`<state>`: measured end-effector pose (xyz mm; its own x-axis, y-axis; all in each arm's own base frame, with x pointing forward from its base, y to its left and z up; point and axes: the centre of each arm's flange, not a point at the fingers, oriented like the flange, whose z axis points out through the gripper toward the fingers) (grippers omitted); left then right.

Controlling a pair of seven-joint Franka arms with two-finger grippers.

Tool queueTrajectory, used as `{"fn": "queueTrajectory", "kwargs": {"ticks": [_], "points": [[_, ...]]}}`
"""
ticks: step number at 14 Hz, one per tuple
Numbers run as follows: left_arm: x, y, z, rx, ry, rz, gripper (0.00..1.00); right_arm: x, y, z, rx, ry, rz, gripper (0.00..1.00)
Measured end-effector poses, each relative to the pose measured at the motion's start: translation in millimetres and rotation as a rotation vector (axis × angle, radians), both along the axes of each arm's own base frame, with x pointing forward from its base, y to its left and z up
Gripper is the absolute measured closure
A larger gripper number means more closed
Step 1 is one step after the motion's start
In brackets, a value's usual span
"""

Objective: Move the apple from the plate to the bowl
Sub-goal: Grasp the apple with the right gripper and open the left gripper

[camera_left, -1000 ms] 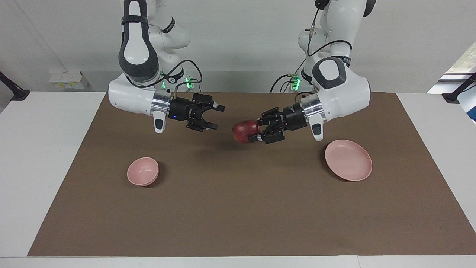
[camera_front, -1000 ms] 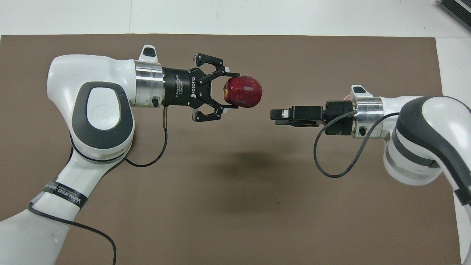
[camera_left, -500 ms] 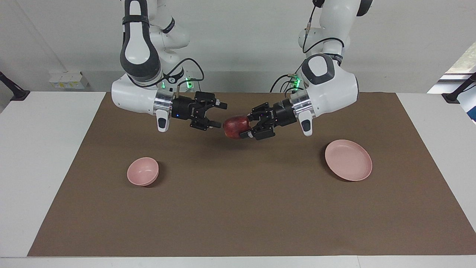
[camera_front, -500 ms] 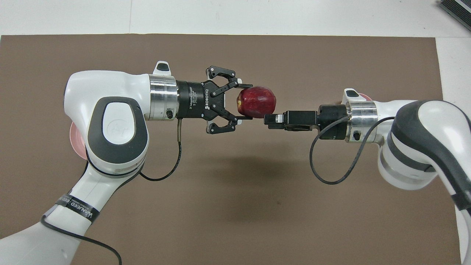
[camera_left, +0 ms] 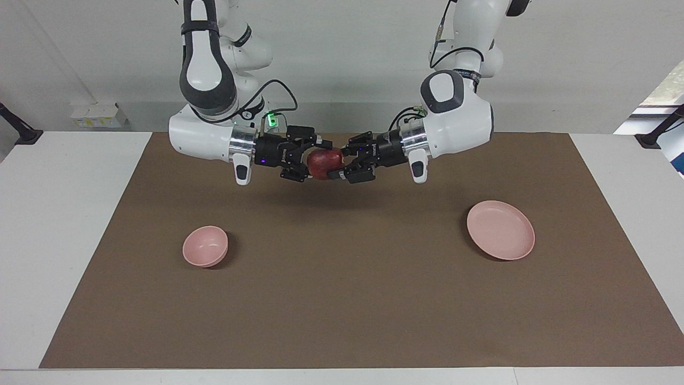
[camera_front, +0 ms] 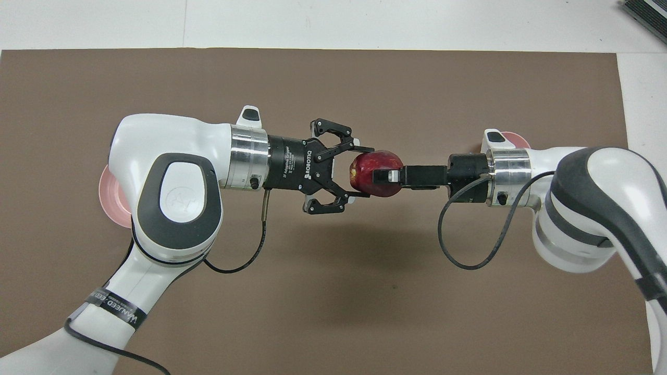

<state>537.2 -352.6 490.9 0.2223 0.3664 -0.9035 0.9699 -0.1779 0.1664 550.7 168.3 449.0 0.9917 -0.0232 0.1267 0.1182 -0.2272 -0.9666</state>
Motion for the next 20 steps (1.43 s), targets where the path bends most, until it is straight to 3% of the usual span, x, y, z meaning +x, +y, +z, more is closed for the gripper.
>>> {"fn": "queueTrajectory", "kwargs": {"ticks": [11, 12, 13, 19, 20], "points": [[-14, 0, -1, -0.006, -0.009, -0.055, 0.30, -5.9, 3, -4, 0.029, 0.005, 0.041, 0.00], [-14, -1, -1, -0.005, -0.010, -0.058, 0.30, -6.1, 3, -3, 0.030, 0.004, 0.042, 0.02], [-15, -1, -1, -0.004, -0.012, -0.059, 0.30, -6.3, 3, -3, 0.032, 0.004, 0.042, 0.11], [-15, -1, 0, -0.004, -0.016, -0.061, 0.30, -6.4, 3, -3, 0.033, 0.002, 0.043, 0.11], [-16, -3, 0, -0.005, -0.017, -0.064, 0.24, -6.7, 3, -3, 0.031, 0.003, 0.045, 0.11]]}}
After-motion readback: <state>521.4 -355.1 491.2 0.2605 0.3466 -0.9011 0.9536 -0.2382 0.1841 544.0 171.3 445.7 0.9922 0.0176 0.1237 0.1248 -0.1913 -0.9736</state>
